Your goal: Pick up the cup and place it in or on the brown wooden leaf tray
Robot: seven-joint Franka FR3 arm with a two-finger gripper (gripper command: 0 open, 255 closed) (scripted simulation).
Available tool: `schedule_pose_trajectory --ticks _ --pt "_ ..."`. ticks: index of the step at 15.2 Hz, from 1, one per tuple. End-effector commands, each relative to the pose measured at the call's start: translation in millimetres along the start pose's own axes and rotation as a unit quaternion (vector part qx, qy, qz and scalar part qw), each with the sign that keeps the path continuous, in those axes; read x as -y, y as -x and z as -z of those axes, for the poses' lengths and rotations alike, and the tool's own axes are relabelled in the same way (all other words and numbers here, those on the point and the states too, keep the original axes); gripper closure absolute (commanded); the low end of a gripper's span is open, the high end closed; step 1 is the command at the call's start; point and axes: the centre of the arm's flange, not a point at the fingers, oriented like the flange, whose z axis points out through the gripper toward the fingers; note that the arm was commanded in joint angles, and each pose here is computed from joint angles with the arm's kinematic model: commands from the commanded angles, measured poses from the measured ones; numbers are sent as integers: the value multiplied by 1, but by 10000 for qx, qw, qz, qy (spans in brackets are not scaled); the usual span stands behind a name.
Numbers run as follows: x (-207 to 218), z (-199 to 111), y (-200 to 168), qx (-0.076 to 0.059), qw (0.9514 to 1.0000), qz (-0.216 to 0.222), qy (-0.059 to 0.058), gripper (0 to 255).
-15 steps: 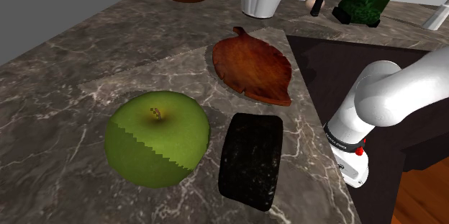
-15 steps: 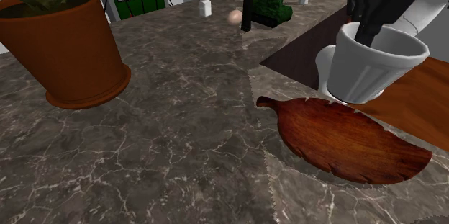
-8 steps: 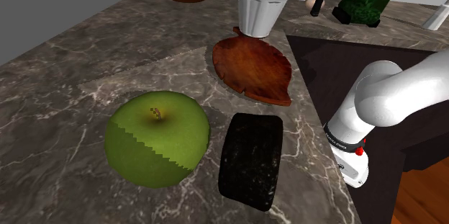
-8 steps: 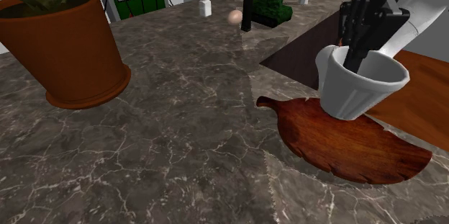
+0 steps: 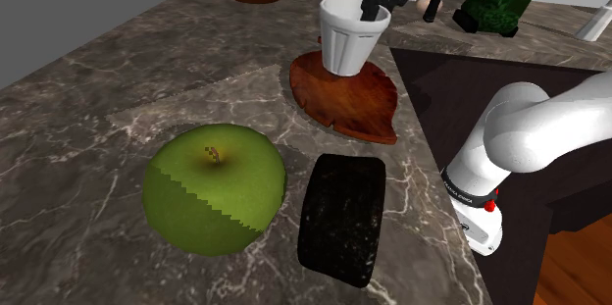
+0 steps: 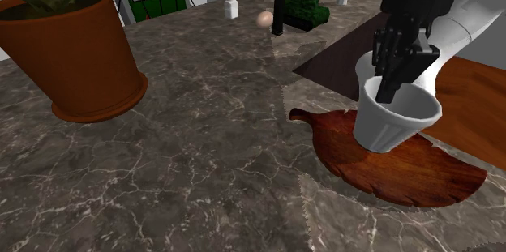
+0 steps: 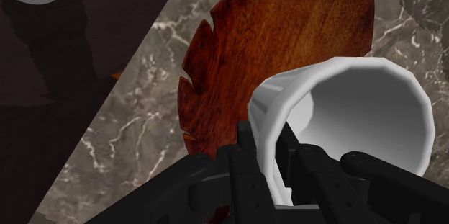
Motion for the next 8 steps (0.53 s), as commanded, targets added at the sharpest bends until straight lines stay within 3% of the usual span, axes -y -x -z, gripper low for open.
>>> schedule_pose_trajectory --ticks 1,7,8 --pt "-2 -3 -1 -2 10000 -1 -2 255" --pt "-2 -3 -1 -2 10000 -1 -2 255" --pt "-2 -3 -1 -2 10000 -1 -2 0"
